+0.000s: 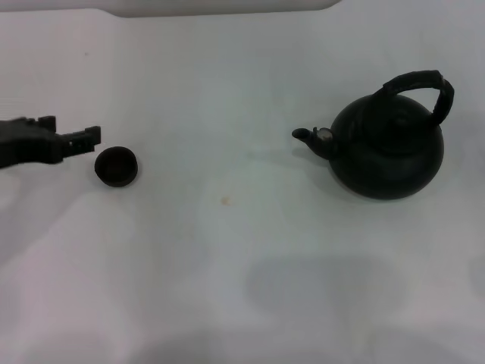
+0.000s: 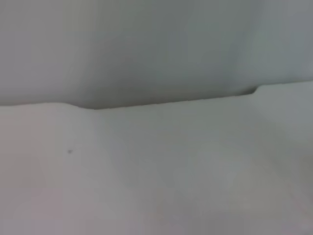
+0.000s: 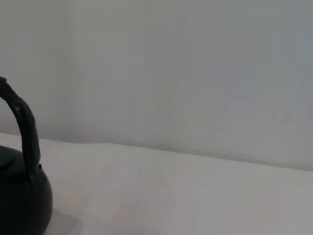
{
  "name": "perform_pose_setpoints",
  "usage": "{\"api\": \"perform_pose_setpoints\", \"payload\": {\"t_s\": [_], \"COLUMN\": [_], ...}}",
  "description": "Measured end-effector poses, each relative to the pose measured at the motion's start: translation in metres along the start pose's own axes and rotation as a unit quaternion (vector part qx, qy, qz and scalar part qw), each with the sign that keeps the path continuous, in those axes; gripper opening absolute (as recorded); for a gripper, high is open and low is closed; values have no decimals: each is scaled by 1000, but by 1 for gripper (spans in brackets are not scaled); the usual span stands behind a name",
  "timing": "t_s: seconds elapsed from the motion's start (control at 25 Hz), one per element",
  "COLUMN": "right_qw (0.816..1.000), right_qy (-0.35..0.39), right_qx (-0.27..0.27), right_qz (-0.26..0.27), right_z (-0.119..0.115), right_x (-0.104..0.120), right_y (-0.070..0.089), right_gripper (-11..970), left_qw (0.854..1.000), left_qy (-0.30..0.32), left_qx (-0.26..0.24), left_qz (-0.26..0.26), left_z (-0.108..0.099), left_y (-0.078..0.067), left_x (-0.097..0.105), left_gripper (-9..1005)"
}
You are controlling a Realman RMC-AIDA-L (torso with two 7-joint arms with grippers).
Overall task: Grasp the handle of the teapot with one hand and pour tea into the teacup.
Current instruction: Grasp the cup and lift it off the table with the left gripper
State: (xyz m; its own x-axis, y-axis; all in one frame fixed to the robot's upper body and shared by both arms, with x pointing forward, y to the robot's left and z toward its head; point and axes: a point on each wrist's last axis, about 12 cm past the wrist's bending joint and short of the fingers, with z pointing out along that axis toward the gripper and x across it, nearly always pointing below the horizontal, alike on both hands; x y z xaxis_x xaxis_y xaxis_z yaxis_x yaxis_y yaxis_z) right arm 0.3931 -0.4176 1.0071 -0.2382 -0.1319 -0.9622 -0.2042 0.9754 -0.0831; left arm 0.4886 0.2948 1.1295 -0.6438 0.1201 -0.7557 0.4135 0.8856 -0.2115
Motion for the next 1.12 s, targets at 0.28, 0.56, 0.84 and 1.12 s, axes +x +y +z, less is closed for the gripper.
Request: {"api": "perform_pose_setpoints", "payload": {"t_s": [0.28,0.56,0.84,1.12], "right_qw": [1000,1000,1000,1000], "right_qy": [2,4,4,-7], "right_qx": [0,-2,-5,-18], "right_qz": [-3,-11,-18,-17], "right_z": [2,4,7,13], "right_x": [1,5,6,3], "right_y": [1,5,7,10], "right_gripper": [841,841,840,840], "left_qw": [993,975,964,963], "left_qy": [107,220,263,269], "left_qx": [19,12,-10,-13], "left_qz": [-43,-35,-24,-12], "left_z": [6,5,12,15], "left_y": [14,12,13,17], "left_x": [-48,-76,-85,-77], "left_gripper": [797,798,799,814]}}
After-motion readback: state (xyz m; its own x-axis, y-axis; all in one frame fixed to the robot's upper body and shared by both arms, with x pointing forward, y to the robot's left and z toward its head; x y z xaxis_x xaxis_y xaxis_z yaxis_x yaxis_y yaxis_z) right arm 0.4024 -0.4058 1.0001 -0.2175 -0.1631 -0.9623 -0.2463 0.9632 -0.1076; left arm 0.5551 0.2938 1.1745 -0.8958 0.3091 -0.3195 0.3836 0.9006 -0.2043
